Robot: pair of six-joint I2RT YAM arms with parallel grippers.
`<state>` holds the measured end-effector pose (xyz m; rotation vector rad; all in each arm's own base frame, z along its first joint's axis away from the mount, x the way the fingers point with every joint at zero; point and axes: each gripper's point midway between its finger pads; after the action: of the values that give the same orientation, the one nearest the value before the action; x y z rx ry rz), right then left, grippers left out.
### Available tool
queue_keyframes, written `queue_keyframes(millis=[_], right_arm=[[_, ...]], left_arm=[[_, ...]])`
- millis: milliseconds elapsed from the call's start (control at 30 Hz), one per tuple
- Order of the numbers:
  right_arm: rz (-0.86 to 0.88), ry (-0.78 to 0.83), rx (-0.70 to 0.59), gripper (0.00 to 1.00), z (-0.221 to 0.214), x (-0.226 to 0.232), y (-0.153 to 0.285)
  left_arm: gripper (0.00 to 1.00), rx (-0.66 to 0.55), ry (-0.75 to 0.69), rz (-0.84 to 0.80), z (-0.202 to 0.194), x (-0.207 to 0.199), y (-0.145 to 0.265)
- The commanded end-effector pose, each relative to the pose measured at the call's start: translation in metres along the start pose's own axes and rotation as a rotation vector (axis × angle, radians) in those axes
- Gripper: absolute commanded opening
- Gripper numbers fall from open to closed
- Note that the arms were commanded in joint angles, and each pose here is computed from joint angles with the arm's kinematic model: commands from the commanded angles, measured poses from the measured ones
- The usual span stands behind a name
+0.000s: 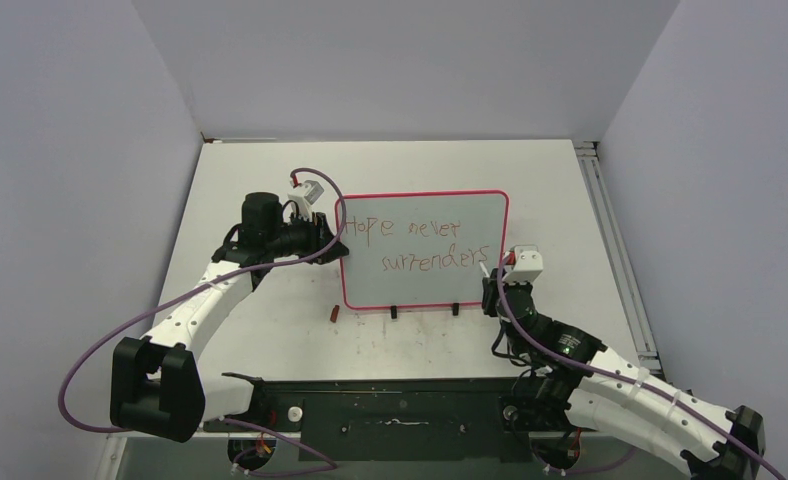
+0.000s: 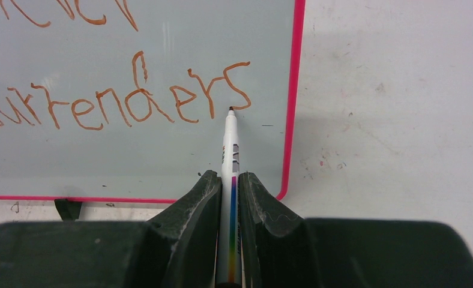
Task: Write a sentence on the whiteboard
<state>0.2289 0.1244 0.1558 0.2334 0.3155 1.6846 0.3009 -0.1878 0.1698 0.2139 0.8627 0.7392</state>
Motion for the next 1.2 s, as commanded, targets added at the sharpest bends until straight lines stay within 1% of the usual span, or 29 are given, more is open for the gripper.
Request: queue_keyframes(millis=[0,233,500,1167], right_arm=[[0.027,-0.028,-0.052,0.05,0.017,0.007,0.003],[0.011,-0.076,-0.073,0.05,0.028,-0.005,0.015],[-0.062,-0.083,-0.034,0.05,0.020,-0.018,0.017],[-0.072,-0.043,-0.026,0.05,0.017,-0.013,0.009]], left_arm=[[0.30,-0.026,-0.033,-0.031,0.008,-0.012,0.004],[0.30,-0.028,-0.035,-0.033,0.009,-0.013,0.005],[0.30,-0.026,-0.034,-0.033,0.008,-0.012,0.005],[0.30,-0.023,-0.032,-0.032,0.008,-0.012,0.004]])
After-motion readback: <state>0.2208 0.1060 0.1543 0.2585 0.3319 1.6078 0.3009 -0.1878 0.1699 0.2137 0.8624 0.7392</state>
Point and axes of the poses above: each gripper's point midway between its finger pads, its own y axis back along the fingers, its own x axis along the line the jaws close on, z = x × y, and after that the axes turned 8 degrees about y, right-handed
